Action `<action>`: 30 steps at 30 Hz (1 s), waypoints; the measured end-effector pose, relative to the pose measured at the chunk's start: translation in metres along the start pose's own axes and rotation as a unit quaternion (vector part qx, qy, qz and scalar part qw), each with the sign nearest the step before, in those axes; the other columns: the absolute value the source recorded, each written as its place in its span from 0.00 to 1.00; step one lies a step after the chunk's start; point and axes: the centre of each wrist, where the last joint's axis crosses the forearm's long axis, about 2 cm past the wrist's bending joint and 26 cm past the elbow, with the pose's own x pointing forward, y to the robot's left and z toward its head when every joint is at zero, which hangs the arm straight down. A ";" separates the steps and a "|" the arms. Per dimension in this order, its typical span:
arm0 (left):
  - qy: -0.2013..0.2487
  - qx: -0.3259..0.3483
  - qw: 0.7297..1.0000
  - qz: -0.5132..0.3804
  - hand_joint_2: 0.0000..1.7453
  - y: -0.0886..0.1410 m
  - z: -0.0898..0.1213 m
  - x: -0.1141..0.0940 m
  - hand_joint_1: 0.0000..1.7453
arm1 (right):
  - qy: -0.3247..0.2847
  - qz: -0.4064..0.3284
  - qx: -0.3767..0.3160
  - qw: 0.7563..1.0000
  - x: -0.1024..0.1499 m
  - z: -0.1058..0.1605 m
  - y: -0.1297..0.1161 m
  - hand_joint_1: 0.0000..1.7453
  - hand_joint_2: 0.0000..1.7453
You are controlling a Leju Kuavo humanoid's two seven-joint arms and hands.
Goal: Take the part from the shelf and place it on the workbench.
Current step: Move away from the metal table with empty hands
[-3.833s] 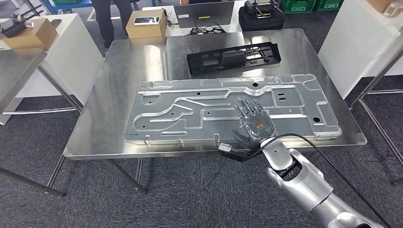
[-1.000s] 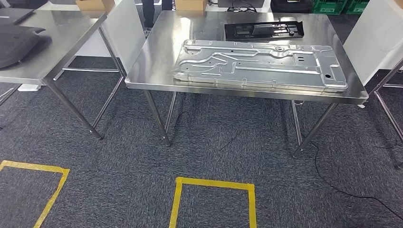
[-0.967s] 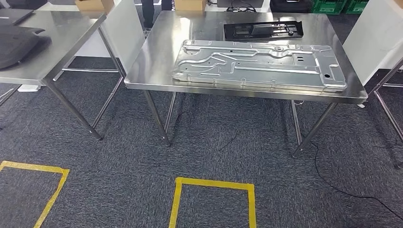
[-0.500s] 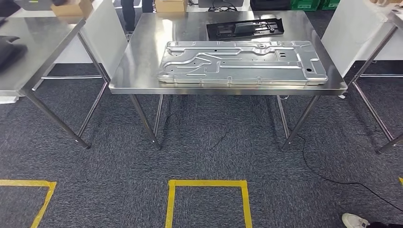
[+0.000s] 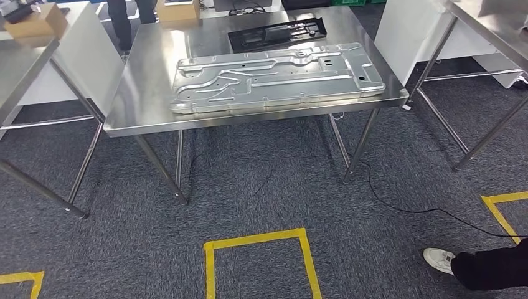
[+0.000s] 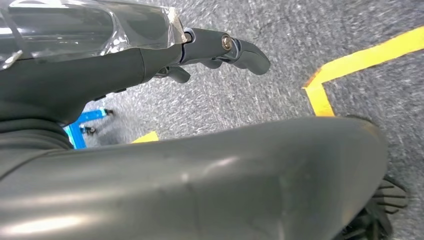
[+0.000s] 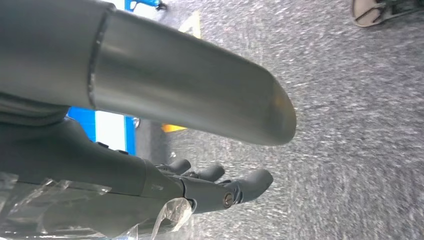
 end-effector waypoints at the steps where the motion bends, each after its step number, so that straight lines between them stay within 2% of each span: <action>1: -0.001 0.000 1.000 0.001 0.00 0.000 0.000 0.001 0.00 | 0.001 -0.001 0.000 1.000 -0.001 0.000 0.000 0.00 0.00; 30: -0.002 0.001 1.000 0.005 0.00 0.001 -0.001 0.004 0.00 | 0.010 -0.008 -0.002 1.000 -0.001 0.000 -0.001 0.00 0.00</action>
